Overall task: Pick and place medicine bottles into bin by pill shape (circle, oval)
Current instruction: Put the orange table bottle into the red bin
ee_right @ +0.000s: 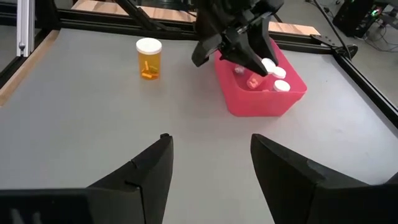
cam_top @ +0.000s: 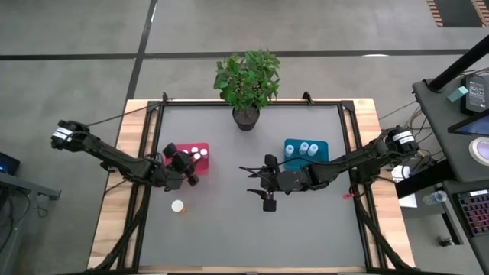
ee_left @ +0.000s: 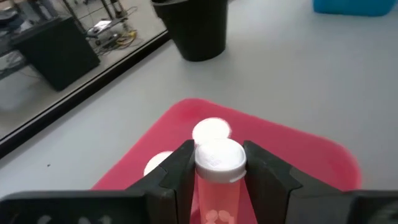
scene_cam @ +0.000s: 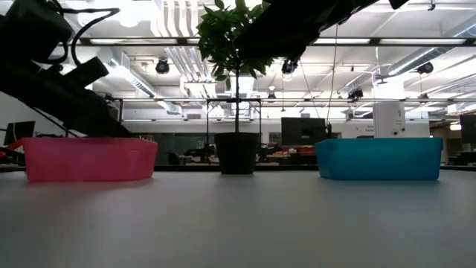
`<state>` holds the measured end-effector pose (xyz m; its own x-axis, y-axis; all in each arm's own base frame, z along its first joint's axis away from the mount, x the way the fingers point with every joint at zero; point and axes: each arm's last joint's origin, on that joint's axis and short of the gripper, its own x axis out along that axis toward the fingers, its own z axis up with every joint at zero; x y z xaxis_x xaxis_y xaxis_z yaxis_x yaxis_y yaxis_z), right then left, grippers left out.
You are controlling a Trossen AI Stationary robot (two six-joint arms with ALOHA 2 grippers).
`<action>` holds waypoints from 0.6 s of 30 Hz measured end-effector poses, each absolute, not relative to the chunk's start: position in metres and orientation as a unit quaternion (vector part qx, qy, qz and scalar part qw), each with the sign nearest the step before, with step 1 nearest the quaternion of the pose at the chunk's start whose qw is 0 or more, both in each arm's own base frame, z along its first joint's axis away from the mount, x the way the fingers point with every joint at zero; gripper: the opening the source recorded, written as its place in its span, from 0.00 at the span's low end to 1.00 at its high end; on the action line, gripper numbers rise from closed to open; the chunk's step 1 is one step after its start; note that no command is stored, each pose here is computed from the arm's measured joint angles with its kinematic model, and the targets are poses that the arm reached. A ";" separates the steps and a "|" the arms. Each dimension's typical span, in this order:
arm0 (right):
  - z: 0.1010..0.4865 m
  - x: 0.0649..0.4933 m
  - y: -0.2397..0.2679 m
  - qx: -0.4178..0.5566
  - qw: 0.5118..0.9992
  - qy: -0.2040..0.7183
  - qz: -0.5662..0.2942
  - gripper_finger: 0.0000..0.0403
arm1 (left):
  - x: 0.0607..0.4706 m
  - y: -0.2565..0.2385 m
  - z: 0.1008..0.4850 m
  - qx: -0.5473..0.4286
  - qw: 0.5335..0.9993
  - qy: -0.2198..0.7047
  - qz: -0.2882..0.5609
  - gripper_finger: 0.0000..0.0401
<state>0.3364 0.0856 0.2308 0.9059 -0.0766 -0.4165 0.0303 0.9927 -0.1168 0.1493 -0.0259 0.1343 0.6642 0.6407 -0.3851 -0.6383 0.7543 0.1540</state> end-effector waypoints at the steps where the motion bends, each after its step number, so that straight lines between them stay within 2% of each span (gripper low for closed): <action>1: 0.231 0.336 0.086 -0.054 0.975 0.215 -0.027 0.50 | 0.149 -0.026 0.133 0.001 0.910 0.212 0.356 0.26; 18: 0.231 0.336 0.086 -0.054 0.975 0.214 -0.028 0.50 | 0.157 -0.028 0.124 -0.003 0.907 0.214 0.362 0.26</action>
<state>0.3364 0.0856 0.2309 0.9067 -0.0768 -0.4148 0.0308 0.9927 -0.1163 0.1566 -0.0281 0.1240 0.6463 0.6558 -0.3901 -0.6584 0.7377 0.1493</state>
